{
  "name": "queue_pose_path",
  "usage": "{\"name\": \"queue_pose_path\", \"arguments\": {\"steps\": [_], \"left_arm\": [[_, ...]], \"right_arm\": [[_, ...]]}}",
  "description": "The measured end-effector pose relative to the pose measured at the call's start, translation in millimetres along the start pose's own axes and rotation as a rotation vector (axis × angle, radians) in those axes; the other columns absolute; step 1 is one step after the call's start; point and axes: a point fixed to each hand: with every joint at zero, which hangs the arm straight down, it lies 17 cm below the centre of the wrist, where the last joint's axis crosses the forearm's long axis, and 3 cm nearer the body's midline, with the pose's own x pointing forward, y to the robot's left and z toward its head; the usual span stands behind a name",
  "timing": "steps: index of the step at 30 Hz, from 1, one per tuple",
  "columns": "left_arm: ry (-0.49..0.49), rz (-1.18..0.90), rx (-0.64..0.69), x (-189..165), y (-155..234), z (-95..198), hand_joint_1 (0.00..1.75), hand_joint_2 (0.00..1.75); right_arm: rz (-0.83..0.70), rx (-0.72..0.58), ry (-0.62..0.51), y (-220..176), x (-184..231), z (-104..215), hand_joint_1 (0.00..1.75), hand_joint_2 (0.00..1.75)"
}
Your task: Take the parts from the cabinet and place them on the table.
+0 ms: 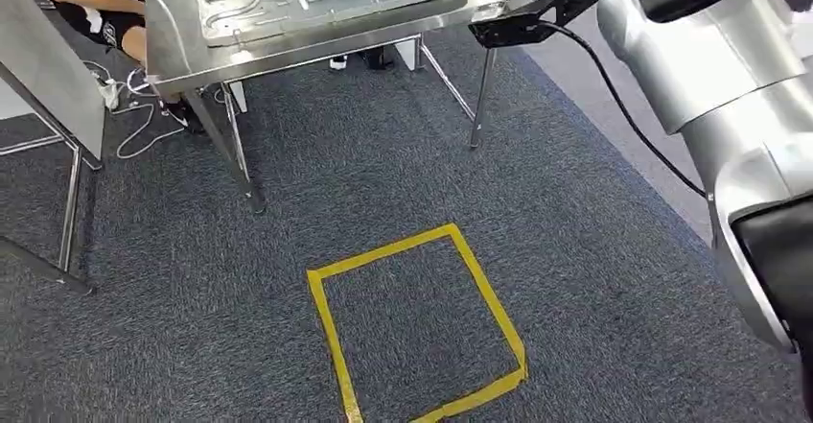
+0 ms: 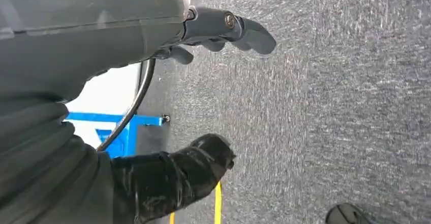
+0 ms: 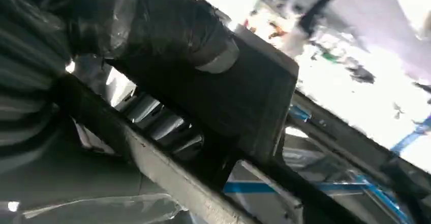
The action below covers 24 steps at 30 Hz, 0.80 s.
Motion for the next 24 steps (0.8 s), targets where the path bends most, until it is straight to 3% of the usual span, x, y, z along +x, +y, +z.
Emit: {"name": "queue_pose_path", "arguments": {"steps": [15, 24], "left_arm": [[-0.014, -0.062, 0.037, 6.1, 9.2, -0.3, 0.00, 1.75], [-0.013, -0.067, 0.029, 5.4, 4.4, 0.9, 0.00, 1.75]], "right_arm": [[0.002, 0.029, 0.039, 17.1, -17.0, 6.4, 1.75, 1.75], [0.009, 0.010, 0.036, 7.2, -16.3, 6.1, 1.75, 1.75]]}}
